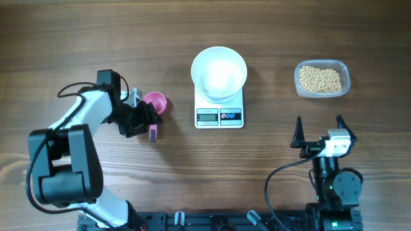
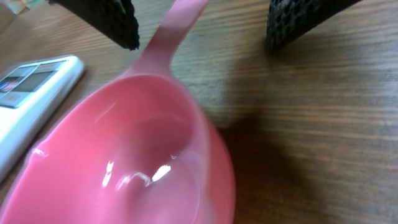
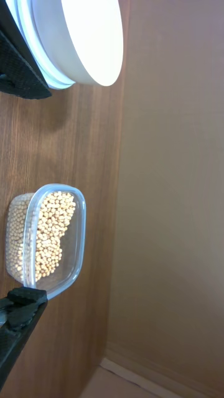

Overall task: Scoop item into bowl and weigh 150g on scale
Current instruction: 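Lower the left gripper and grasp the pink scoop's handle, then lift the pink scoop with the left gripper toward the right gripper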

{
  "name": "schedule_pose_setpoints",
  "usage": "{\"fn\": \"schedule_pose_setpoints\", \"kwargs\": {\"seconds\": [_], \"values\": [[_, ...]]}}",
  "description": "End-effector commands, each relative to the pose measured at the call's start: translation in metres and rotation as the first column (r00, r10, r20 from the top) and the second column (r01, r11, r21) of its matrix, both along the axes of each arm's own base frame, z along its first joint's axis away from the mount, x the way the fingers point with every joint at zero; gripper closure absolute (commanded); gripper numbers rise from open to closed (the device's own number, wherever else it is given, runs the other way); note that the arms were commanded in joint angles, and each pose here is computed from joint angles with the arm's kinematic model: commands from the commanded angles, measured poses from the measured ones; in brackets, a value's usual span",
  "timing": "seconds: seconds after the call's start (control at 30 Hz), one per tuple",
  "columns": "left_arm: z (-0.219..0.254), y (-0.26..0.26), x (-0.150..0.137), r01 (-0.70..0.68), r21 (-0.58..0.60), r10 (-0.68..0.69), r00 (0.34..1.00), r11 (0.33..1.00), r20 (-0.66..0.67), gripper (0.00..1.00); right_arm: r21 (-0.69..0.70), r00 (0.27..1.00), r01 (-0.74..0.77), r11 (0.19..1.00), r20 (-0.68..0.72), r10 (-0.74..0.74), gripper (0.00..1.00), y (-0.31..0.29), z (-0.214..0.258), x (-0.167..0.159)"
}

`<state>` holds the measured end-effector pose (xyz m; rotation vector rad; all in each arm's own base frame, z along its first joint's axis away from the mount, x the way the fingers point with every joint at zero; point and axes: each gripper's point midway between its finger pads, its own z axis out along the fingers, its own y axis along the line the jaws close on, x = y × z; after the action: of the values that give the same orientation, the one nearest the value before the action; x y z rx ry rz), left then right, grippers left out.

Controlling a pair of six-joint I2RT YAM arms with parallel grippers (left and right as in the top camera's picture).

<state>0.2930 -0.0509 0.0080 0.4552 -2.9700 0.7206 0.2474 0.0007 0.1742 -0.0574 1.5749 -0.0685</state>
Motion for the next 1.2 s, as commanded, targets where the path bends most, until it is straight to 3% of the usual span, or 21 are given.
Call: {"fn": "schedule_pose_setpoints", "kwargs": {"seconds": [0.0,0.3,0.37,0.8,1.1,1.17], "values": [[-0.006,-0.005,-0.002,0.051,-0.036,-0.05,0.999,0.998,0.012,0.37,0.009,1.0,-0.016,1.0,0.007,0.016,0.0,0.003,0.001,0.0],[-0.006,-0.005,0.002,0.065,-0.033,-0.063,0.997,0.997,0.037,0.51,0.009,1.0,-0.017,1.0,0.007,0.017,0.0,0.003,0.001,0.0],[-0.006,-0.004,0.003,0.065,-0.032,-0.063,0.997,0.997,0.046,0.58,0.009,1.0,-0.016,1.0,0.007,0.016,0.0,0.003,0.001,0.0],[-0.006,-0.004,0.009,0.065,-0.028,-0.063,0.996,0.997,0.07,0.72,0.009,1.0,-0.016,1.0,0.007,0.016,0.0,0.003,0.001,0.0],[-0.001,-0.012,0.011,0.066,-0.085,-0.059,0.995,0.994,0.084,0.96,0.009,1.0,-0.016,1.0,0.007,0.016,0.0,0.003,0.001,0.0],[0.004,-0.017,0.013,0.067,-0.114,-0.056,0.994,0.991,0.094,0.96,0.008,1.0,-0.016,1.0,0.007,0.016,0.0,0.003,0.001,0.0]]}}
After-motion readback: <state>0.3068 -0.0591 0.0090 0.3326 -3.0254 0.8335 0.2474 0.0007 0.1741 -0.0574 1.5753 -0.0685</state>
